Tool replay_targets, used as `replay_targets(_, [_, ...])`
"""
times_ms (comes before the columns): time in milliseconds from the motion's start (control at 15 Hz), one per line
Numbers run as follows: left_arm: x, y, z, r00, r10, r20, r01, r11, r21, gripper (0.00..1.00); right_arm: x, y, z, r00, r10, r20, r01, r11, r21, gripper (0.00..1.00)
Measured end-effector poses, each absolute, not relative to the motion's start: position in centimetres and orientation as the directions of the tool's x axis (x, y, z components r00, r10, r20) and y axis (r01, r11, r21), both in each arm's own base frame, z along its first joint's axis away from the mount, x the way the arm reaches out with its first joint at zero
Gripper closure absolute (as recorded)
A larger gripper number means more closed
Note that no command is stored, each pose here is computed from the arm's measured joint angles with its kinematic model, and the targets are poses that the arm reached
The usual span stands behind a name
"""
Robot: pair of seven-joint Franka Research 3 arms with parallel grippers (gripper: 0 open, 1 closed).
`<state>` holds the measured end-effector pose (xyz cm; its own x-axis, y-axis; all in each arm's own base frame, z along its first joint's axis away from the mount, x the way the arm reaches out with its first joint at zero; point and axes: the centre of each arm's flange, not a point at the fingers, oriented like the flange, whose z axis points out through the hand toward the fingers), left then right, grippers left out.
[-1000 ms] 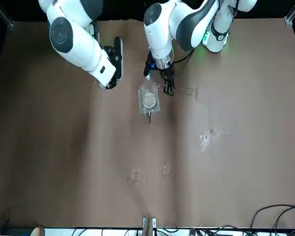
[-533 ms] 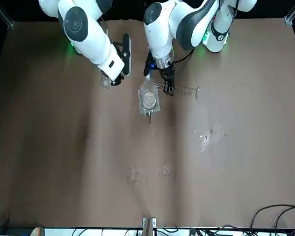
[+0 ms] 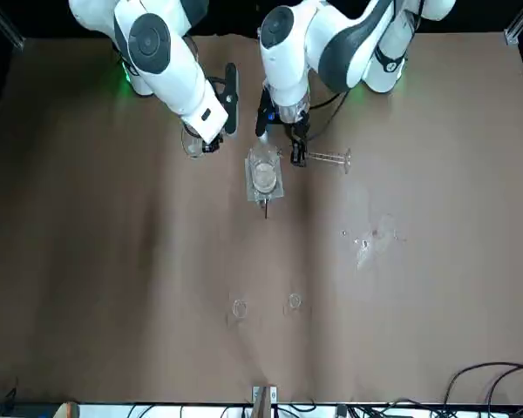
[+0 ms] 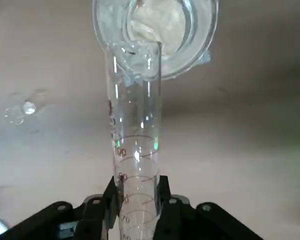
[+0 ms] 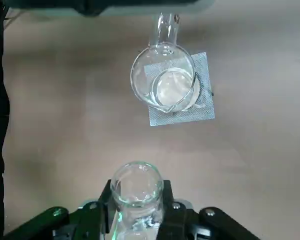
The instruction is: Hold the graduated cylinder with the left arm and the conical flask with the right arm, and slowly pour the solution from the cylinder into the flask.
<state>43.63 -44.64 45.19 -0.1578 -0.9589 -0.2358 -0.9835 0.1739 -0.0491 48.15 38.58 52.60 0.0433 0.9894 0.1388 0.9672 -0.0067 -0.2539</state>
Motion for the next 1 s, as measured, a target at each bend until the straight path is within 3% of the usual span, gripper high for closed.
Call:
replay_targets(600, [48.2, -41.2, 46.3, -0.115, -0.991, 0.073, -0.989, 0.12, 0.081, 0.66, 46.6, 41.4, 51.6, 0.034, 0.996, 0.079, 0.975, -0.016, -0.222, 0.61])
replay_targets(1000, [53.3, -35.0, 47.2, -0.076, -0.899, 0.432, -0.969, 0.169, 0.182, 0.66, 45.9, 43.1, 50.3, 0.025, 0.999, 0.029, 0.982, -0.019, -0.189, 0.61])
